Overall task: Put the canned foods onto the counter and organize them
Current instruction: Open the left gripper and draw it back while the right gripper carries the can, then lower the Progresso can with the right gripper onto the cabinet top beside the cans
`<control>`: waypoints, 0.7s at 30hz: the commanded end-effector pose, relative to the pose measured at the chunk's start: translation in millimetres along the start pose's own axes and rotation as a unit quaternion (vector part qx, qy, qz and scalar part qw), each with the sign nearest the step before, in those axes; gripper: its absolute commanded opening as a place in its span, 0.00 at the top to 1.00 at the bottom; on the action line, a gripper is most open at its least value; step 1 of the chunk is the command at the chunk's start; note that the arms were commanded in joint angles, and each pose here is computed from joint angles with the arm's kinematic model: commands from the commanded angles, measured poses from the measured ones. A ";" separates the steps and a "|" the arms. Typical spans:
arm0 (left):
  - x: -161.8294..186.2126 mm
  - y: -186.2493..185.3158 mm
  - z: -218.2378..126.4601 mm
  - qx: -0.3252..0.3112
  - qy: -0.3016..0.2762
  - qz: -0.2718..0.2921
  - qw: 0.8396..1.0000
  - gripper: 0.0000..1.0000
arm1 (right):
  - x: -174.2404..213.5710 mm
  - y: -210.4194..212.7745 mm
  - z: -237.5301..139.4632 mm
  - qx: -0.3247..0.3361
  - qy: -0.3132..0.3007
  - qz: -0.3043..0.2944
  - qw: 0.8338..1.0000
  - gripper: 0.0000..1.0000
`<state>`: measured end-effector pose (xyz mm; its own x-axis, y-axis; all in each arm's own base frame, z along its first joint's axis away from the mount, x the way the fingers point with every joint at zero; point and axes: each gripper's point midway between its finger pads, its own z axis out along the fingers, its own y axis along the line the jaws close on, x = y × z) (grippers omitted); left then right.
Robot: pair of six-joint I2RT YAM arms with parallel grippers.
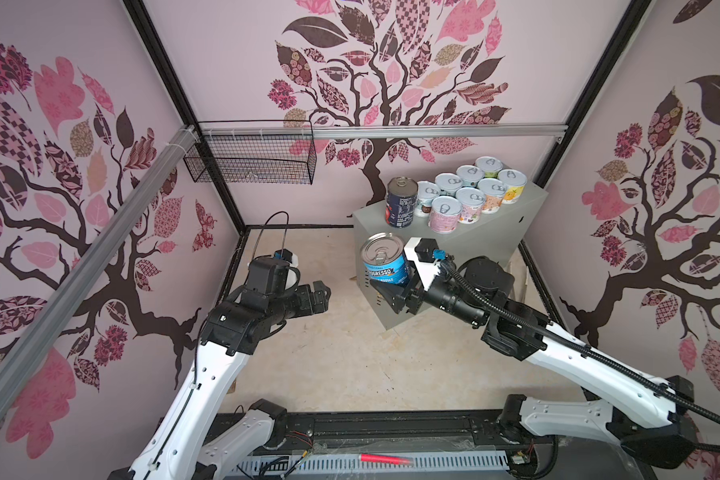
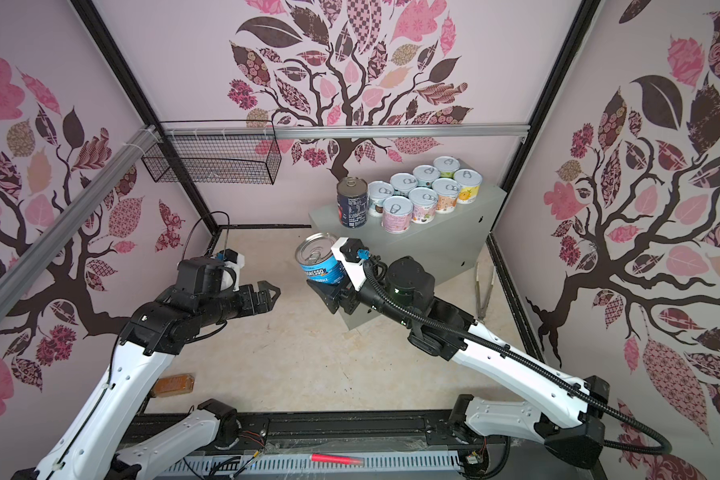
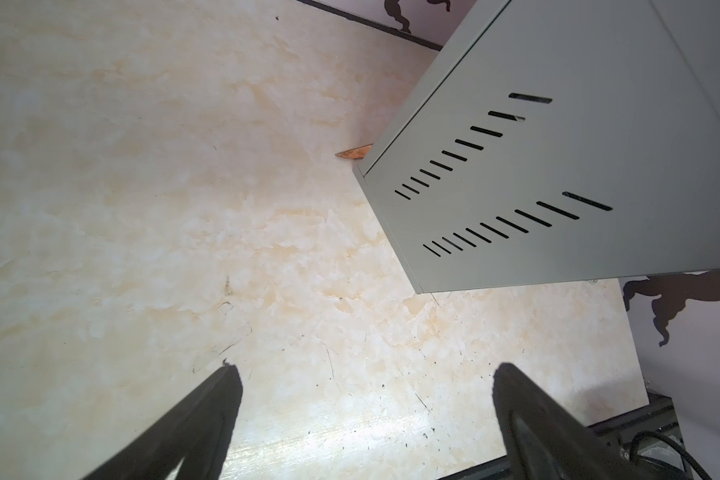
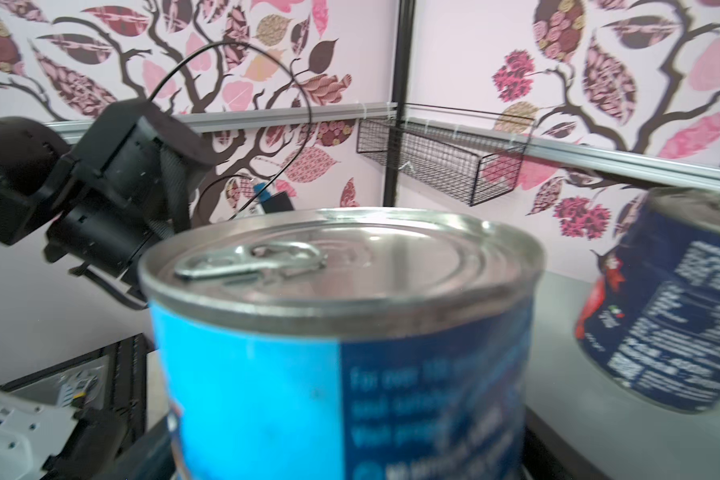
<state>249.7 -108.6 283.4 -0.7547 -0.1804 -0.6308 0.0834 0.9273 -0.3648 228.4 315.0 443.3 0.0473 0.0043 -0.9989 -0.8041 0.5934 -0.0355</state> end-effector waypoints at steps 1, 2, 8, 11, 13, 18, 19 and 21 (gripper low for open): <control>-1.7 -2.8 5.7 0.015 -0.012 0.004 1.000 0.02 | -96.6 -36.7 -35.1 0.076 -0.154 -0.003 0.985 0.54; -1.5 -1.0 6.3 0.010 -0.011 0.008 1.000 0.02 | -98.8 -46.8 -35.6 0.093 -0.158 0.000 0.983 0.54; 2.1 -2.7 12.1 0.020 -0.009 0.018 1.000 0.02 | -93.9 -111.0 -34.9 0.198 -0.168 0.034 0.965 0.56; 2.5 -2.0 12.8 0.019 -0.008 0.026 0.999 0.02 | -88.5 -122.7 -30.9 0.217 -0.176 0.027 0.960 0.56; 2.0 -3.9 11.7 0.024 -0.009 0.029 0.999 0.02 | -85.8 -128.3 -28.1 0.220 -0.181 0.028 0.958 0.56; 2.0 -6.2 10.3 0.031 -0.010 0.038 0.999 0.02 | -75.1 -140.2 -17.9 0.225 -0.187 0.037 0.955 0.56; 2.3 -6.2 10.3 0.031 -0.010 0.038 0.999 0.02 | -73.4 -140.7 -16.5 0.224 -0.190 0.038 0.955 0.55; 4.2 -7.6 10.8 0.037 -0.008 0.033 0.999 0.02 | -70.6 -141.2 -13.2 0.222 -0.191 0.037 0.955 0.55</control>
<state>254.6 -117.7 279.7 -0.7396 -0.1335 -0.6597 0.1590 0.9177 -0.3640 344.8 233.4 451.5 0.0975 0.1313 -0.9865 -0.4595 0.8852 0.0724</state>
